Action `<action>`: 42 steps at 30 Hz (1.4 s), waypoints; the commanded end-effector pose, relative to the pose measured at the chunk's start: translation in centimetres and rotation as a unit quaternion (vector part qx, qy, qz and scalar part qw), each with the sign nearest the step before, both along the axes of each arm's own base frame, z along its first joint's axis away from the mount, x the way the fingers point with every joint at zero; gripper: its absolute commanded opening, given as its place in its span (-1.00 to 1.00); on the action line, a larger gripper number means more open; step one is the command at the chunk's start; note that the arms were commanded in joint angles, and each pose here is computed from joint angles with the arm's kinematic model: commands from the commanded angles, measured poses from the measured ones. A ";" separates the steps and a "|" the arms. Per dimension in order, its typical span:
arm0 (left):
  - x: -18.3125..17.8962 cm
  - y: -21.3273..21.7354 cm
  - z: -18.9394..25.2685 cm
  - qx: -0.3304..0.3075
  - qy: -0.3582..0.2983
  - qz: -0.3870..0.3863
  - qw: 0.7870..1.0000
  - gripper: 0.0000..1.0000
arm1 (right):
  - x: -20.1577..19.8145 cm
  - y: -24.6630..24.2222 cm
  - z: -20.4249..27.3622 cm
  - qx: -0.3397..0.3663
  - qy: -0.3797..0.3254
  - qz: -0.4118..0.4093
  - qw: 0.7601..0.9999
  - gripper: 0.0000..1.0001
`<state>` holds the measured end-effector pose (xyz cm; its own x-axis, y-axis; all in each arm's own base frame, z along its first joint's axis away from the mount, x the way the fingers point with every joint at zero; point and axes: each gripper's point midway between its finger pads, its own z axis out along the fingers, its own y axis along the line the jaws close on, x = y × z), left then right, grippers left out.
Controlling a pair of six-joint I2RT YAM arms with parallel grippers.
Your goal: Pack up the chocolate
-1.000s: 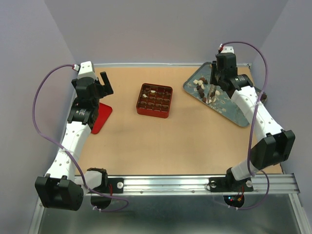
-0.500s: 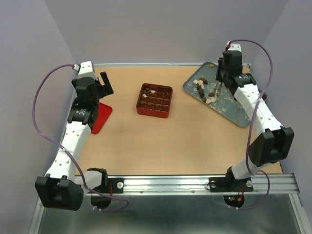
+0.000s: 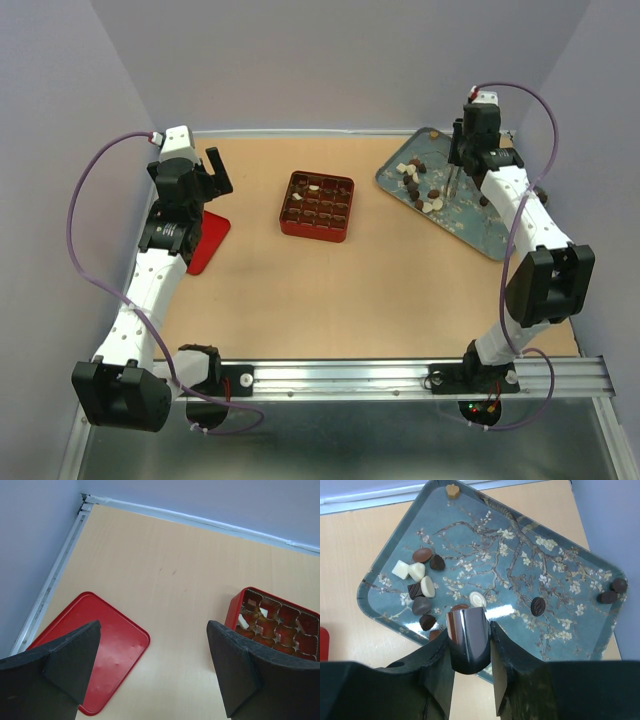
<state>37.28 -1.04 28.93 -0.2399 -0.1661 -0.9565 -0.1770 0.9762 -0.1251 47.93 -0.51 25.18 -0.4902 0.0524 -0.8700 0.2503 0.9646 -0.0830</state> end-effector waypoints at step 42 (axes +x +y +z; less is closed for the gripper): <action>0.6 0.4 0.4 0.004 -0.010 0.009 1.000 0.97 | 3.4 -1.4 3.5 -0.009 -0.075 0.021 0.997 -0.27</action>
